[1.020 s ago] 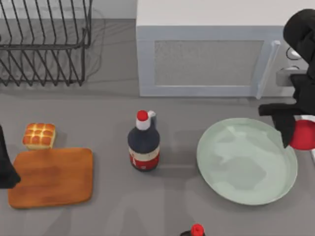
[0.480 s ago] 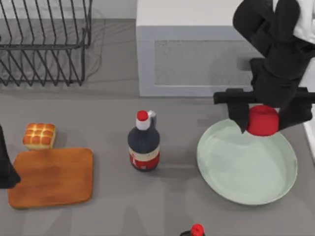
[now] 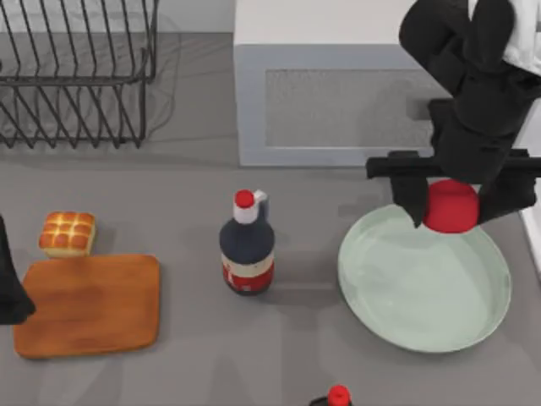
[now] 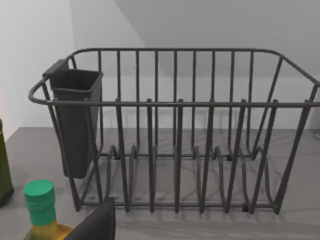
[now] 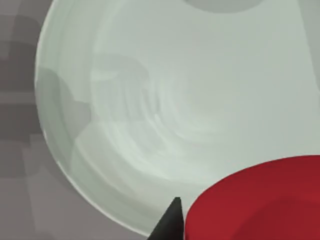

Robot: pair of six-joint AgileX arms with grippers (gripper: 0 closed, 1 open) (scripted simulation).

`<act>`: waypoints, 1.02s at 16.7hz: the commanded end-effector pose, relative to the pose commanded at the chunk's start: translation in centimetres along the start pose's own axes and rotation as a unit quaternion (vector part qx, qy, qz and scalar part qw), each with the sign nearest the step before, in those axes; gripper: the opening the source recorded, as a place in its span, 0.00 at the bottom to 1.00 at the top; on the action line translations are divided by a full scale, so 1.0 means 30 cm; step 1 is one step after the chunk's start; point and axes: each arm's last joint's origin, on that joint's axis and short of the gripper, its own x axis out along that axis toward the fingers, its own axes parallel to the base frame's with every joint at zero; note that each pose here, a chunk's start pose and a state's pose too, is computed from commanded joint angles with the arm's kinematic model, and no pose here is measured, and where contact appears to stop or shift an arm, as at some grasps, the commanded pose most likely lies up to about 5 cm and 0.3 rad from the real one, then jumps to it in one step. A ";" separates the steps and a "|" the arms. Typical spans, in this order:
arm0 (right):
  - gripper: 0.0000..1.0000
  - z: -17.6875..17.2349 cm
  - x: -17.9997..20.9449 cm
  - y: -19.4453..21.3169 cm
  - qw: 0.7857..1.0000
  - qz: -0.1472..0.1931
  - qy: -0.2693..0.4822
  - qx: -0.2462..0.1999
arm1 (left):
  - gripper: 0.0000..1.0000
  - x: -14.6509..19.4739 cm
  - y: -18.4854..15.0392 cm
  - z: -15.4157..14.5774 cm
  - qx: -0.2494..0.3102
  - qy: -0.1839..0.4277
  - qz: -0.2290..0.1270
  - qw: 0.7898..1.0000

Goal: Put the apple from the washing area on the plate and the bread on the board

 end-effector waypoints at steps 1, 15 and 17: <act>0.38 0.000 0.000 0.000 1.000 0.000 0.000 0.000 | 1.00 0.000 0.000 0.000 0.000 0.000 0.000 1.000; 1.00 0.000 0.000 0.000 1.000 0.000 0.000 0.000 | 1.00 0.000 0.000 0.000 0.000 0.000 0.000 1.000; 1.00 0.000 0.000 0.000 1.000 0.000 0.000 0.000 | 1.00 0.000 0.000 0.000 0.000 0.000 0.000 1.000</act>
